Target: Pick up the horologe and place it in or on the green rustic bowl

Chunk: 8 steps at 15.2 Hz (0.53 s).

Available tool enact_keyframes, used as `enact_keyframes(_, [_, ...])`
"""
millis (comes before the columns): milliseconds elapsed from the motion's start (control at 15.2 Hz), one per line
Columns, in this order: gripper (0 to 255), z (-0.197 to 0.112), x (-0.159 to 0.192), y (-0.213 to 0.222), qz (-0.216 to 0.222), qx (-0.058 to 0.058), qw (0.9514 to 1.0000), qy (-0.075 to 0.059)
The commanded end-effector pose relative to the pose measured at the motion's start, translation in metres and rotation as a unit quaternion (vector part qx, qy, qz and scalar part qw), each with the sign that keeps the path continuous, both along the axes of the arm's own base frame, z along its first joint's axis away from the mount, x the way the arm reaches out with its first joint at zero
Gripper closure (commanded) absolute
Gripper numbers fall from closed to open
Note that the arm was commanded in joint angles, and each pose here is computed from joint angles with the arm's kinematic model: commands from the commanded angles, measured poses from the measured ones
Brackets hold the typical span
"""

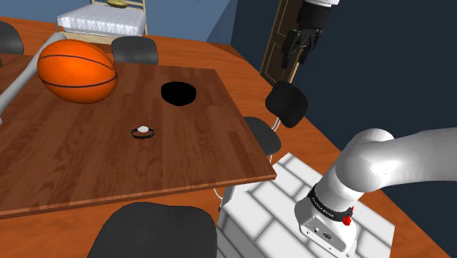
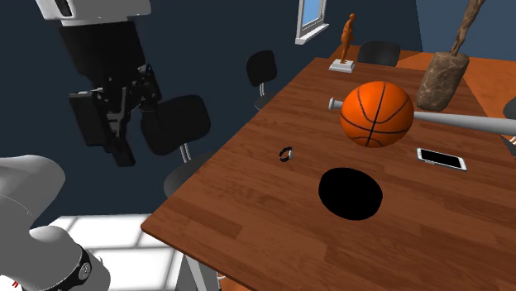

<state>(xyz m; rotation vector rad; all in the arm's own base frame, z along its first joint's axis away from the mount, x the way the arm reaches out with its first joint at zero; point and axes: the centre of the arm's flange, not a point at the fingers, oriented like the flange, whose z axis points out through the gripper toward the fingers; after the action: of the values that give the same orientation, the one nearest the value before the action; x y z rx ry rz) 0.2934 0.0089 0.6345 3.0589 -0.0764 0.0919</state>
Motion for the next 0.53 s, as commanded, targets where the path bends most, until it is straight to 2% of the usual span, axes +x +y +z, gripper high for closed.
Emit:
enact_keyframes(0, [0,0.000,0.000,0.000,0.000,0.000,1.0000,0.000])
enact_keyframes(462, [0,-0.042,0.042,0.076,-0.017,-0.016,0.9997,-0.003])
